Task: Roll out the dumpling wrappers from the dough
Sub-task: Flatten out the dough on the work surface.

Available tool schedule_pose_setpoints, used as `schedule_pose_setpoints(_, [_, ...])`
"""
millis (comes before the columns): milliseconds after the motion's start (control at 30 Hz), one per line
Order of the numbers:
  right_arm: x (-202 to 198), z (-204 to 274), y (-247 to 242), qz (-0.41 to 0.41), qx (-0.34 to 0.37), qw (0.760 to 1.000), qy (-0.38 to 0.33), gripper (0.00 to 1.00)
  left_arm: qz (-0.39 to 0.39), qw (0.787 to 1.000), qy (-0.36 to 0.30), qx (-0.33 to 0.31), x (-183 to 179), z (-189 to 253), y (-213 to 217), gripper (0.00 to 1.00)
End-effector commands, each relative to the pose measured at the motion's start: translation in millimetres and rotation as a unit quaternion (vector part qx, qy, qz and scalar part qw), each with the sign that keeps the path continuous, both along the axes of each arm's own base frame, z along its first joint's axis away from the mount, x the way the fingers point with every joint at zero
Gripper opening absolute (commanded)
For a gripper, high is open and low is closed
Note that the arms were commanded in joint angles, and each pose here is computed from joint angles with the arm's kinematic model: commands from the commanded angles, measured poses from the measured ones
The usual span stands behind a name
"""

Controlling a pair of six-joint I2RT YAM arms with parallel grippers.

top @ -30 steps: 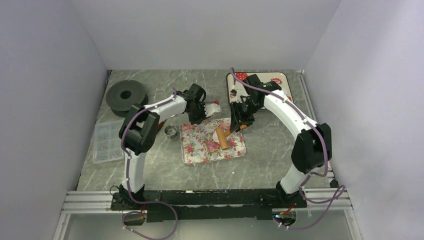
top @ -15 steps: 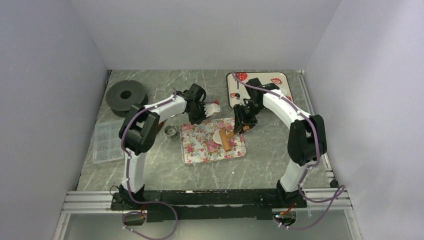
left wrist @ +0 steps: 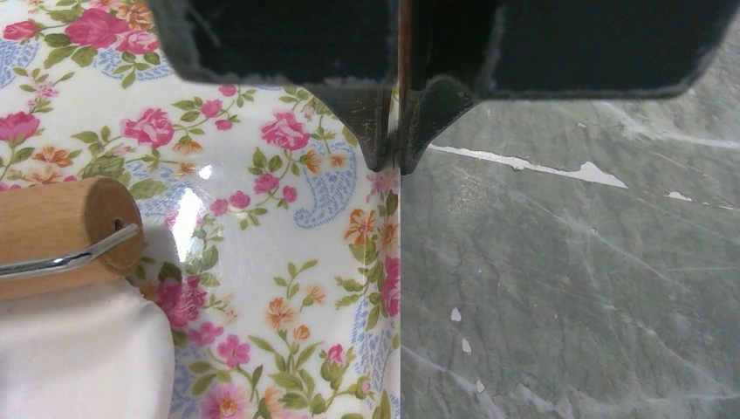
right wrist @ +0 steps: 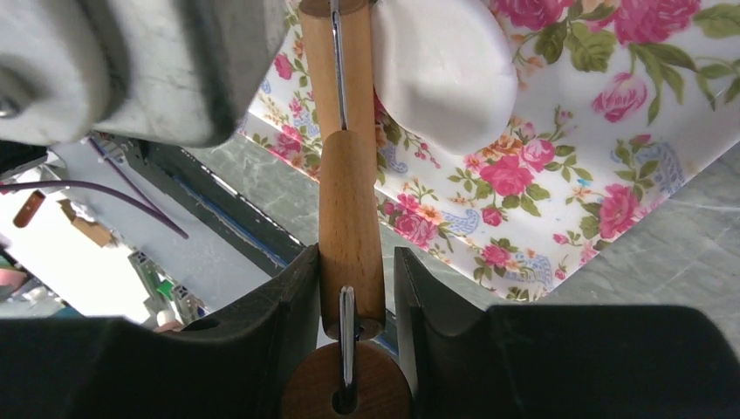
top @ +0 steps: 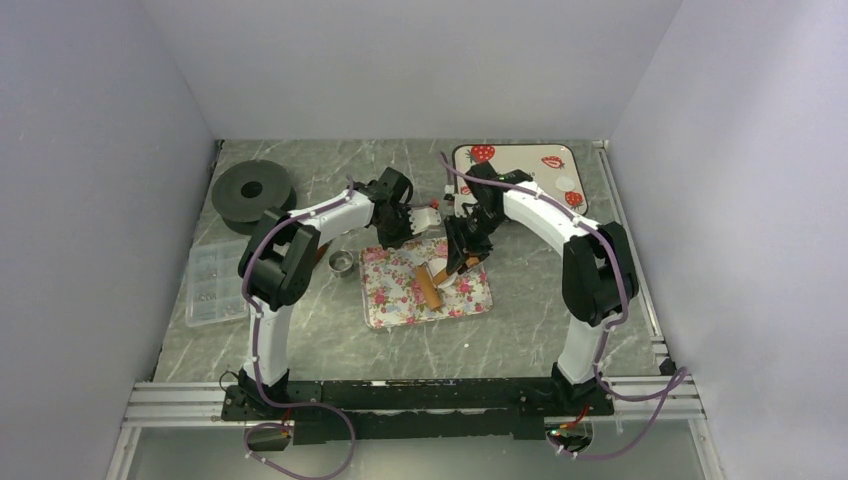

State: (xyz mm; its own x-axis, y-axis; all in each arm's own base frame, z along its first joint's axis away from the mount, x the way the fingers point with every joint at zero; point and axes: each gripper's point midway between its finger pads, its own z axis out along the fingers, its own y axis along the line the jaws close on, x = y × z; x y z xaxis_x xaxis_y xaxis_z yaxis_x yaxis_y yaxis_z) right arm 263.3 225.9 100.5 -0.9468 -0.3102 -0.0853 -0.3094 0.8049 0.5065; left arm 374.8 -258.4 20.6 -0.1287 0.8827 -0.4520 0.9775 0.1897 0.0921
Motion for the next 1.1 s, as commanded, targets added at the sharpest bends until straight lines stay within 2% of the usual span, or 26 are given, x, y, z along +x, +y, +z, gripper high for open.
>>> schedule_pose_setpoints(0, [5.8,-33.4,-54.2,-0.022,-0.114,0.993,-0.016,0.0,-0.006,0.989,0.13,0.072,-65.9,-65.0,23.9,0.0])
schedule_pose_setpoints(167, [23.3,-26.3,-81.1,-0.058,-0.122,0.99,-0.029,0.0,-0.006,0.989,0.129,0.074,-65.7,-65.4,24.7,0.0])
schedule_pose_setpoints(333, [31.6,-30.0,-80.3,-0.068,-0.119,0.99,-0.029,0.0,-0.006,0.989,0.124,0.078,-64.6,-65.4,26.5,0.0])
schedule_pose_setpoints(500, [27.5,-13.2,-53.4,-0.057,-0.064,0.996,-0.036,0.0,-0.006,0.989,0.127,0.078,-65.0,-67.5,25.9,0.0])
schedule_pose_setpoints(633, [22.4,29.1,-19.1,-0.03,0.012,0.997,-0.066,0.0,-0.008,0.989,0.126,0.077,-64.5,-67.8,24.7,0.0])
schedule_pose_setpoints(800, [14.3,79.0,10.2,-0.003,0.068,0.993,-0.093,0.0,-0.009,0.989,0.124,0.078,-64.3,-67.2,24.8,0.0])
schedule_pose_setpoints(1000, [21.0,113.8,-15.2,-0.039,0.011,0.987,-0.155,0.0,-0.009,0.989,0.122,0.078,-63.9,-66.7,24.9,0.0])
schedule_pose_setpoints(1067, [20.0,111.5,-38.5,-0.056,-0.052,0.984,-0.164,0.0,-0.009,0.99,0.121,0.077,-63.8,-66.0,24.9,0.0])
